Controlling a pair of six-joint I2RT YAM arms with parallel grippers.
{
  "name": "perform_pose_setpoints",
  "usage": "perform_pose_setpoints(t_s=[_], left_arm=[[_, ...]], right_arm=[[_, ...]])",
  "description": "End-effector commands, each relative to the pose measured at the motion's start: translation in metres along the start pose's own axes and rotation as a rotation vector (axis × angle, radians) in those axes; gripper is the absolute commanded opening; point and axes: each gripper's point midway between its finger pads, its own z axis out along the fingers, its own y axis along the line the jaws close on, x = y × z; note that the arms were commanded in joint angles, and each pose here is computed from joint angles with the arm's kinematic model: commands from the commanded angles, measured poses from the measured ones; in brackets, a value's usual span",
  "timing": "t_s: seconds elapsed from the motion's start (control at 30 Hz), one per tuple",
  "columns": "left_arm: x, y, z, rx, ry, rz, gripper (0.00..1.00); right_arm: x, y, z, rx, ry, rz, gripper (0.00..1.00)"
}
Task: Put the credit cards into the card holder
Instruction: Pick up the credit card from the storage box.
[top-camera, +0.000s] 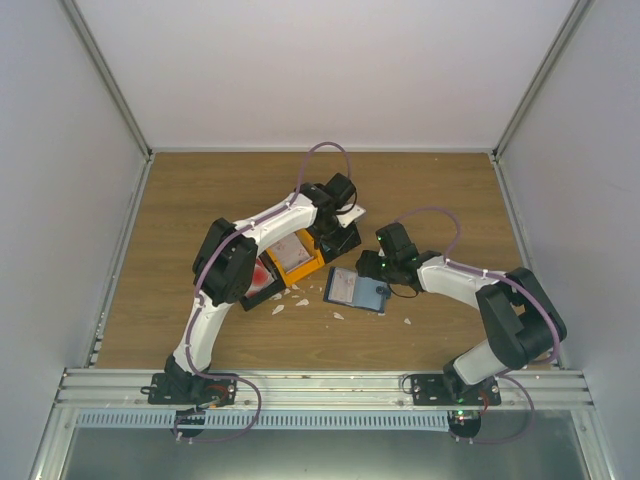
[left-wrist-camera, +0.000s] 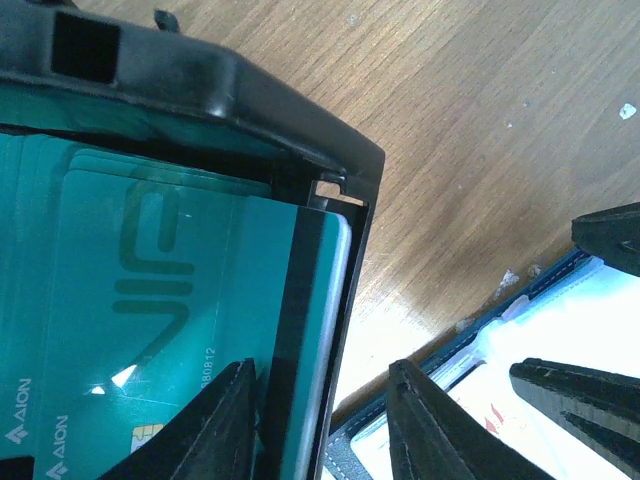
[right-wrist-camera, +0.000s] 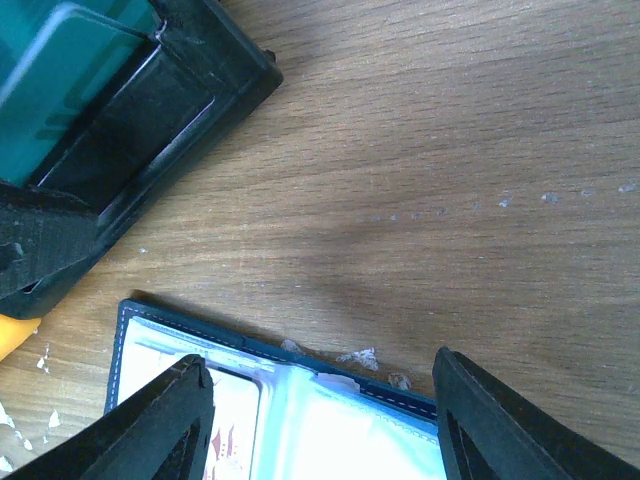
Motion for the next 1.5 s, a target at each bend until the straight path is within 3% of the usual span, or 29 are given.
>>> perform_pose_setpoints(t_s=[0.0,0.33,1.1,1.23,1.47], left_arm=[[-0.004,-0.012,-0.013,0.031,-0.022,0.029,0.38],[-0.005,-0.014,-0.018,0.036,-0.029,0.028,0.33],[-0.024,0.005,-0.047,-0.070,-0.124,0.027,0.04],[-0.033,0.012,-0.060,-0.084,-0.174,0.011,0.00],[-0.050,0.030,-0.105,-0.082,-0.320,-0.084,0.00]], right_arm=[[-0.003,-0.003,-0.004,0.009,-0.019,0.006,0.61],[-0.003,-0.004,-0.004,0.011,-0.018,0.006,0.61],[-0.019,0.006,-0.012,-0.017,-0.054,0.004,0.61],[-0.035,0.018,-0.019,-0.100,-0.079,0.007,0.62],[-0.076,0.065,-0.047,-0.416,-0.154,0.009,0.67]])
